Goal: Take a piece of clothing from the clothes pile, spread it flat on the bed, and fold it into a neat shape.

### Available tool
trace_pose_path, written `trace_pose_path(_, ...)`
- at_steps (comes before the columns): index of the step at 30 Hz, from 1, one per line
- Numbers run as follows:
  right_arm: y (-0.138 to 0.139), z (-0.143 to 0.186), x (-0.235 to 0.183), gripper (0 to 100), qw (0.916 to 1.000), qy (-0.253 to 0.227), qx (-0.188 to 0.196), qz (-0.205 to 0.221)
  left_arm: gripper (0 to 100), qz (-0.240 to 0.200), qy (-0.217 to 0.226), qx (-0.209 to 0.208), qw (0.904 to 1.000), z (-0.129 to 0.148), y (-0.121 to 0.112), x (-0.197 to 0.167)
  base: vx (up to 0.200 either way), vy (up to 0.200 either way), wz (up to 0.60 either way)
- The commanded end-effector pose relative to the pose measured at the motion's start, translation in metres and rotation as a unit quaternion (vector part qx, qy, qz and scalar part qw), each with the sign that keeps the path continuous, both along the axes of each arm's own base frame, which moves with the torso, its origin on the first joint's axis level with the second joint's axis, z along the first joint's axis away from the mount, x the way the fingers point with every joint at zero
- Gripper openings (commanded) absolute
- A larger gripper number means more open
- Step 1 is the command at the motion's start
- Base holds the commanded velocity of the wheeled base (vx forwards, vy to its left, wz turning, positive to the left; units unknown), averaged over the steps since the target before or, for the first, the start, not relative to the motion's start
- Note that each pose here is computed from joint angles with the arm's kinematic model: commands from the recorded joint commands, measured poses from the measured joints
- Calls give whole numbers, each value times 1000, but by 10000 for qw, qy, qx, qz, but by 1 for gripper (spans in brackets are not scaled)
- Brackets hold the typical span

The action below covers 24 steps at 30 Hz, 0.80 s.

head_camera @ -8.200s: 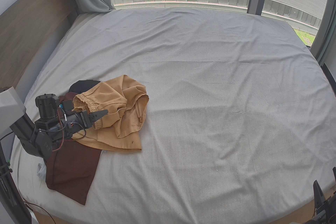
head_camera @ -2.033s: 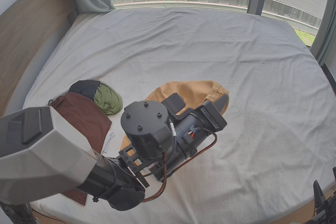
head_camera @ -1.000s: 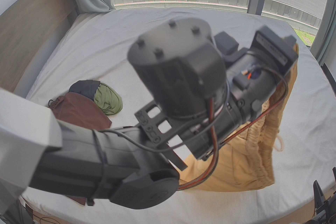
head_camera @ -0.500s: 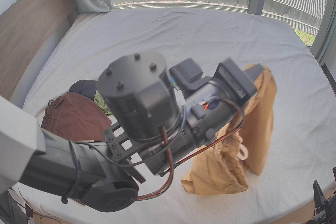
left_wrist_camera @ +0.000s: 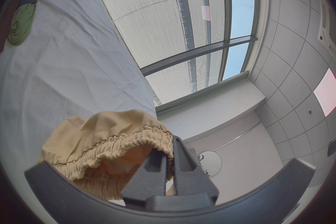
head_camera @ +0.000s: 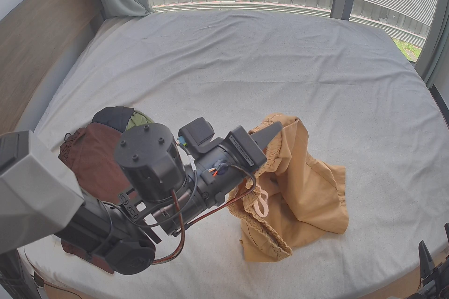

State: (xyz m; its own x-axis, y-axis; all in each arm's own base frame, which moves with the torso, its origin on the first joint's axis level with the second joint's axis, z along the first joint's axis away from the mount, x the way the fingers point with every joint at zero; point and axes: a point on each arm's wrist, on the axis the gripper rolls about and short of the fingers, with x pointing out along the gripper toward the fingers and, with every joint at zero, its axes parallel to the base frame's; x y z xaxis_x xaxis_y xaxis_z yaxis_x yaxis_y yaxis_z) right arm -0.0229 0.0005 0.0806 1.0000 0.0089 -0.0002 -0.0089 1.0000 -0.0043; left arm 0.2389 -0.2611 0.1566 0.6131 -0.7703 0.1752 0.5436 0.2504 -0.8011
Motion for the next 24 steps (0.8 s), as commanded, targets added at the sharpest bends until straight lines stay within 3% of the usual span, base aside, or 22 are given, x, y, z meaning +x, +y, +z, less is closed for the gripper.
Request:
trace_pose_path(1, 0, -5, 1, 100, 10000, 45, -1, 1, 0, 86, 41, 125, 9999, -10, 7, 2, 0, 0, 0)
trace_pose_path(9, 0, -5, 1, 100, 10000, 45, -1, 1, 0, -48, 69, 314, 9995, -19, 25, 4, 0, 0, 0)
trace_pose_path(12, 0, -5, 1, 100, 10000, 45, -1, 1, 0, -328, 34, 653, 9973, -31, 43, 6, 0, 0, 0)
trace_pose_path(16, 0, -5, 1, 100, 10000, 45, -9, 9, 0, -180, -297, 811, 9961, -37, 58, 18, 0, 0, 0)
trace_pose_path(24, 0, -4, 1, 100, 10000, 37, -9, 1, 0, -7, -462, 952, 9944, -41, 82, 31, 0, 0, 0)
